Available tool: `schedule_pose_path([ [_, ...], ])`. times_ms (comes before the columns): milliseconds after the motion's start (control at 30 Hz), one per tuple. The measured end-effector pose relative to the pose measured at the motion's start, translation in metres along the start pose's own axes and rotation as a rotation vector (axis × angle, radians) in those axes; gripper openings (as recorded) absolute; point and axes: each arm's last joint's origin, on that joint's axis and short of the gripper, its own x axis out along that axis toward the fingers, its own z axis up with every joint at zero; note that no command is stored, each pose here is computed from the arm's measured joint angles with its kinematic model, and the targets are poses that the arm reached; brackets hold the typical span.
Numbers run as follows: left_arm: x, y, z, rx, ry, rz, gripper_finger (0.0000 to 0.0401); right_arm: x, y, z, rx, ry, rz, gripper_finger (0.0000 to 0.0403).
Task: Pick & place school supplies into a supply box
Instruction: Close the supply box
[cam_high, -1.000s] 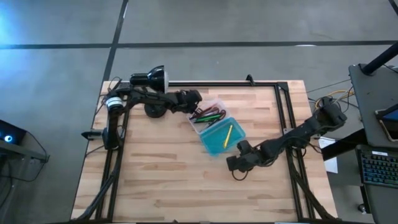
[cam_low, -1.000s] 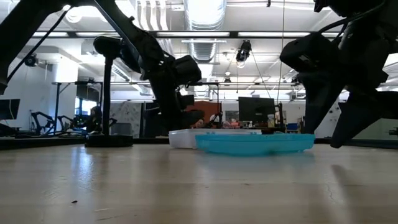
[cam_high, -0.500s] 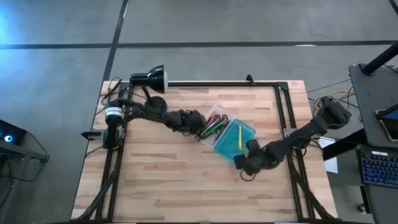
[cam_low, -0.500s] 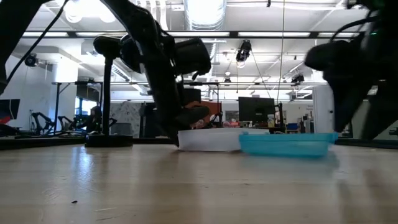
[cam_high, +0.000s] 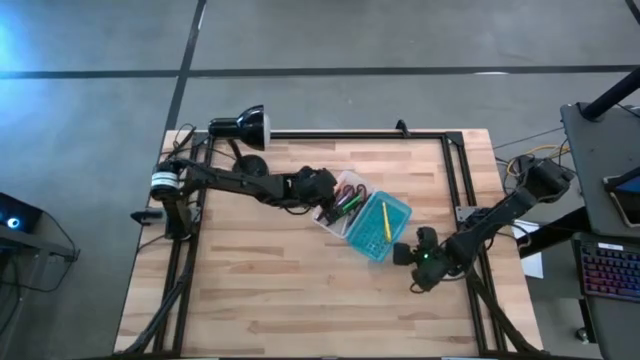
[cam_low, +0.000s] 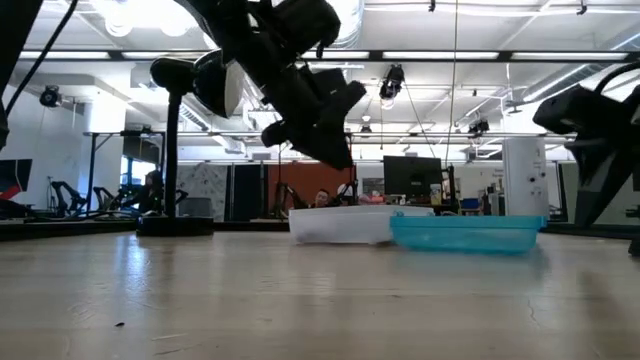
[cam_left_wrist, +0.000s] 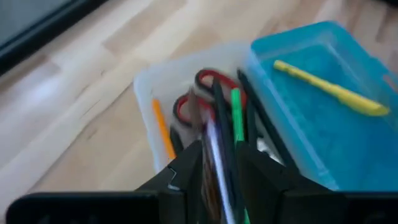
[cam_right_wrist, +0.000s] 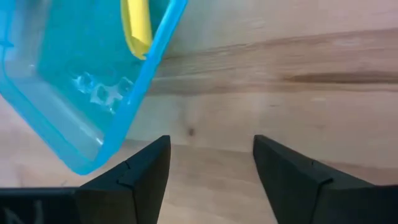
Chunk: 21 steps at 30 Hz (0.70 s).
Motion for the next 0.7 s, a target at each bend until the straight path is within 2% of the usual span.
schedule_pose_path([
  [100, 0.014, 0.001, -0.001, 0.011, -0.027, 0.024, 0.0081, 0.003, -0.001, 0.002, 0.012, -0.012, -0.001, 0.0224],
  [267, 0.038, 0.007, -0.015, 0.009, 0.053, 0.023, 0.0081, 0.002, 0.0, 0.008, 0.022, -0.052, 0.023, 0.0224],
  [500, 0.062, 0.0, -0.039, 0.038, 0.133, -0.003, 0.0081, 0.005, 0.0, 0.013, 0.03, -0.095, 0.035, 0.0224],
  [700, 0.068, -0.003, -0.046, 0.048, 0.154, -0.001, 0.008, 0.005, 0.0, 0.014, -0.053, -0.101, 0.029, 0.0224],
])
